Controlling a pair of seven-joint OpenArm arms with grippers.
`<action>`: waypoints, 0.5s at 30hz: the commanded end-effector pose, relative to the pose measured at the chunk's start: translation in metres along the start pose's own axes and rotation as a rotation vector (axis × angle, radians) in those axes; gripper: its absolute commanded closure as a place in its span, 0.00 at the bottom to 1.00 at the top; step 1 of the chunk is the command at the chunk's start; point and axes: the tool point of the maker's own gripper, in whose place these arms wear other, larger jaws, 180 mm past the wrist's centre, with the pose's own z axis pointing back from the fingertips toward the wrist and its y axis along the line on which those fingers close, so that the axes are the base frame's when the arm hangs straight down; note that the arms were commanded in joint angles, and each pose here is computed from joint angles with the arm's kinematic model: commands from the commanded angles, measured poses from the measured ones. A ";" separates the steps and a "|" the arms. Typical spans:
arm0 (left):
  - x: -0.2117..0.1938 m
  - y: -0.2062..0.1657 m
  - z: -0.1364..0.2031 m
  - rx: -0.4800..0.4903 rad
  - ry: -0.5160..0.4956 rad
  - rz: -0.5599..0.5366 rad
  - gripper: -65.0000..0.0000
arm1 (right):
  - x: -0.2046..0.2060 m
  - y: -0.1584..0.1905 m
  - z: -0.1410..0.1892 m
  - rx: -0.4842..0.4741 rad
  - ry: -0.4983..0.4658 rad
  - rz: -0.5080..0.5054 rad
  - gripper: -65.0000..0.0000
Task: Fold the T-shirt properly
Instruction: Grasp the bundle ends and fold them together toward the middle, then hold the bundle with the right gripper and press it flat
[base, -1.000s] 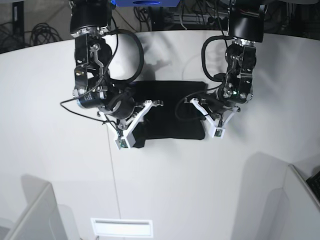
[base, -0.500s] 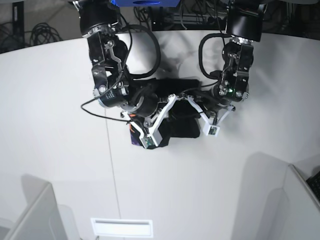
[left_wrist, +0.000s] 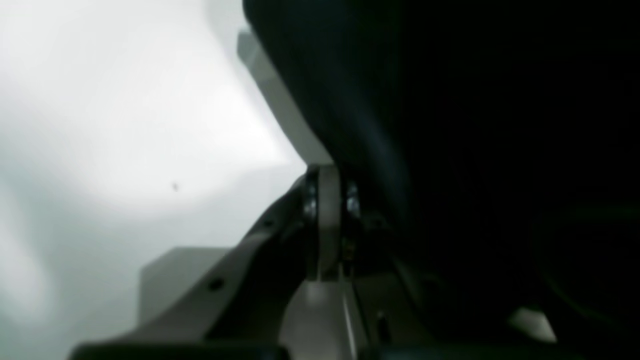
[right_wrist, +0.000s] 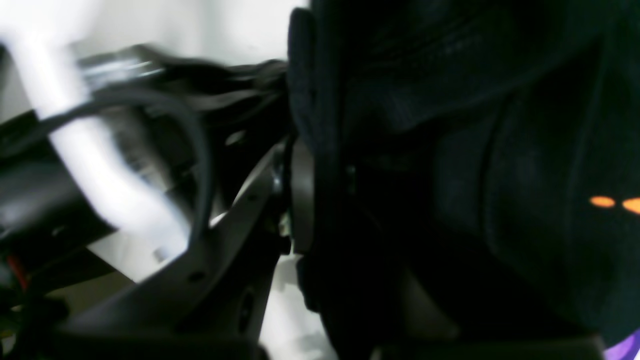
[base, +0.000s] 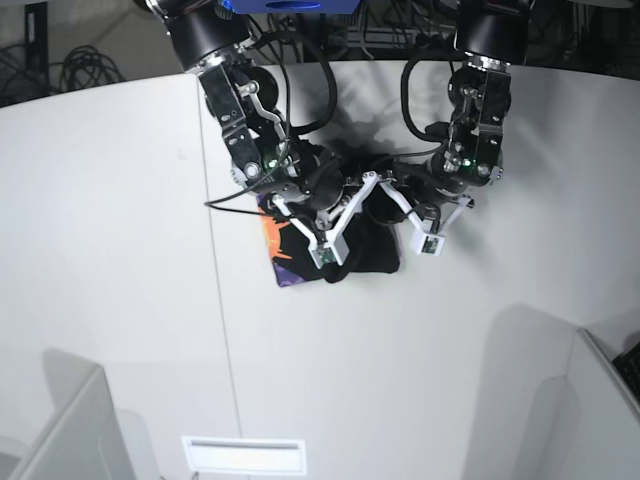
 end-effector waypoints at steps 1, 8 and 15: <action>-0.015 0.013 0.004 0.038 0.068 -0.007 1.00 | 0.019 0.015 0.004 0.047 -0.060 0.008 1.00; -0.022 0.057 0.031 0.134 0.037 0.078 1.00 | 0.024 0.016 0.006 0.047 -0.072 0.010 1.00; -0.016 0.095 0.078 0.246 -0.049 0.133 1.00 | 0.027 0.018 0.007 0.051 -0.086 0.012 1.00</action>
